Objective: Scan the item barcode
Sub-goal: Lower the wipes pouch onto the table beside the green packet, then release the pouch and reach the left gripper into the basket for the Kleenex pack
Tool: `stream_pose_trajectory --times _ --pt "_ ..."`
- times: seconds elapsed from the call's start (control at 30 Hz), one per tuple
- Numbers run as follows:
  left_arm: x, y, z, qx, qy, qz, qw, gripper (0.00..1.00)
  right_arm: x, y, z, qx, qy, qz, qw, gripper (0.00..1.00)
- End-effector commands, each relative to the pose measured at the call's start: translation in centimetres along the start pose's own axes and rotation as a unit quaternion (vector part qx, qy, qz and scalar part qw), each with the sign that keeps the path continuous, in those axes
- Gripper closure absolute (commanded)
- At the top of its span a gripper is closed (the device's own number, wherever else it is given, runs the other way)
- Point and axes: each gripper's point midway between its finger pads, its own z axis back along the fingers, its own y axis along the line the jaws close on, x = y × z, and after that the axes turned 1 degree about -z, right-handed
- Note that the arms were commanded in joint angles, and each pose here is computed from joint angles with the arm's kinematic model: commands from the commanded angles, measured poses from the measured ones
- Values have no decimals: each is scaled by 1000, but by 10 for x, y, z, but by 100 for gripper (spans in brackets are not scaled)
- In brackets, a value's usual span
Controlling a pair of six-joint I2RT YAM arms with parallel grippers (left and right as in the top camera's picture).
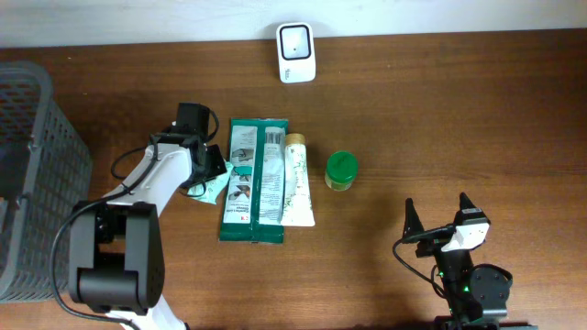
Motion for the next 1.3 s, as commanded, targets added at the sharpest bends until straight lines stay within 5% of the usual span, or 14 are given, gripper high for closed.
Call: stream_pose_trajectory --times 0.0,0.2,0.4,0.5,0.6,0.77,0.97,1.13,1.27 --pt "-20 -18 -23 -47 50 -24 997 100 -3 1 0 4 2 -3 1000 2" --pt "38 -32 55 -78 -38 -42 995 100 -3 1 0 4 2 -3 1000 2" --pt "113 9 215 -97 -224 16 970 95 -3 1 0 4 2 -3 1000 2" --pt "137 82 302 -54 -336 88 936 66 -3 1 0 4 2 -3 1000 2" --pt "130 151 343 1 -387 155 909 59 -3 1 0 4 2 -3 1000 2" --pt "92 242 332 83 -339 254 902 53 -3 1 0 4 2 -3 1000 2" --pt "52 298 296 154 -282 319 892 53 -3 1 0 4 2 -3 1000 2" --pt "31 338 242 207 -230 337 889 46 -3 1 0 4 2 -3 1000 2" --pt "22 365 199 221 -165 328 903 51 -3 1 0 4 2 -3 1000 2"
